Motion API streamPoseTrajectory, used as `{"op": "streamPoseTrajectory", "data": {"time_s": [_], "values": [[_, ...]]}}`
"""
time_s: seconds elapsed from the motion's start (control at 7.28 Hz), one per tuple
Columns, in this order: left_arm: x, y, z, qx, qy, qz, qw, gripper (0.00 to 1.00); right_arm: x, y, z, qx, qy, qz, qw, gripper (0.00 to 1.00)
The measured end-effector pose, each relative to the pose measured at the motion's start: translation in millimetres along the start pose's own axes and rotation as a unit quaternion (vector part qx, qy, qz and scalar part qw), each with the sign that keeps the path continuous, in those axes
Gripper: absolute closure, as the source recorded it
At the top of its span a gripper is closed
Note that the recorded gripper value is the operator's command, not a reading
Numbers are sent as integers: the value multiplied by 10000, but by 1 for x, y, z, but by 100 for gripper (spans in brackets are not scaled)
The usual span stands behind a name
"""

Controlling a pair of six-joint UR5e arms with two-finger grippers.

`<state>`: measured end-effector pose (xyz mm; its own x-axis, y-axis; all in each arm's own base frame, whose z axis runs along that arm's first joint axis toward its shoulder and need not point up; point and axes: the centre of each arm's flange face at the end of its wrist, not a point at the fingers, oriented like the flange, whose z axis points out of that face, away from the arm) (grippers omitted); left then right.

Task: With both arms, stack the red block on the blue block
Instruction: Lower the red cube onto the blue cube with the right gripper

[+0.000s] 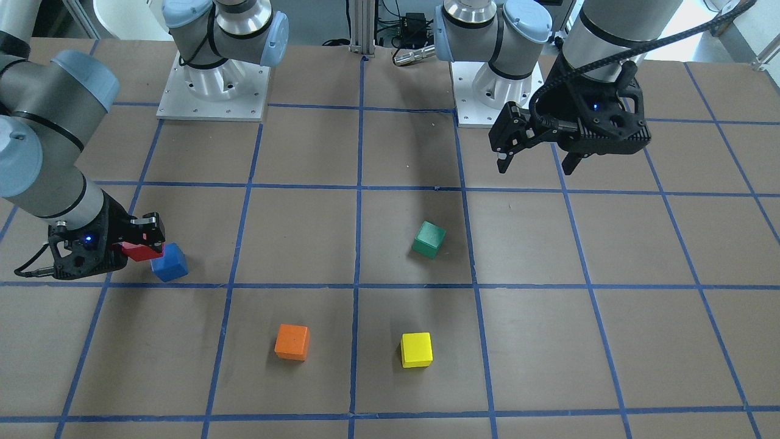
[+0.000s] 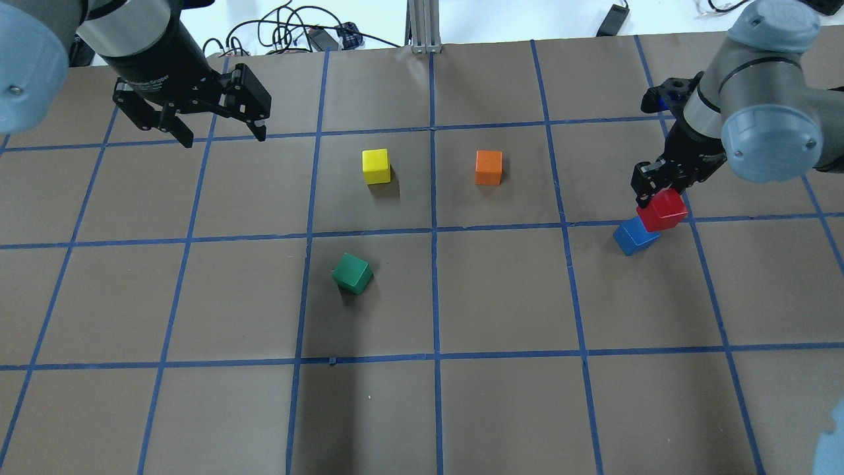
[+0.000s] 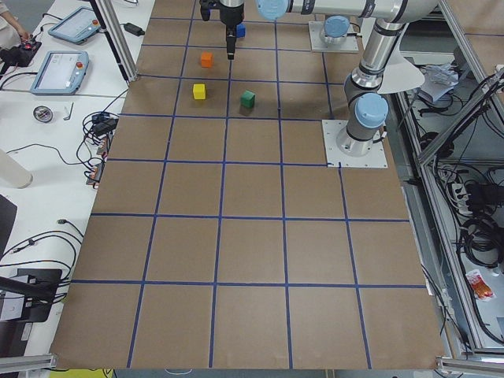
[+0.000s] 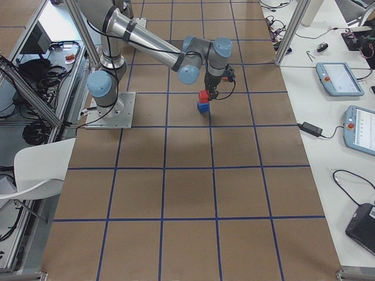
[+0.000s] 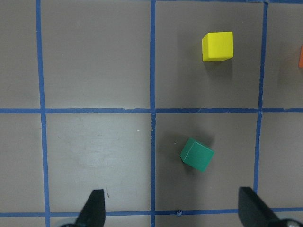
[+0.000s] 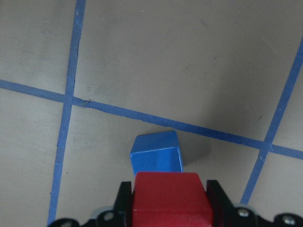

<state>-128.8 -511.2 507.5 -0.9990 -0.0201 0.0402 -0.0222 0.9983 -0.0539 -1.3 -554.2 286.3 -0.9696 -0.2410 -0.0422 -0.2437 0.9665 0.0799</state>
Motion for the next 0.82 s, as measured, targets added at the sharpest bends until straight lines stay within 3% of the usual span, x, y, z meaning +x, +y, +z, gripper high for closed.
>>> {"op": "streamPoseTrajectory", "data": {"time_s": [0.82], "values": [[0,-1,0,7,1,0,10000,0,-1,-5,1,406,167,-15,9990,100]]}}
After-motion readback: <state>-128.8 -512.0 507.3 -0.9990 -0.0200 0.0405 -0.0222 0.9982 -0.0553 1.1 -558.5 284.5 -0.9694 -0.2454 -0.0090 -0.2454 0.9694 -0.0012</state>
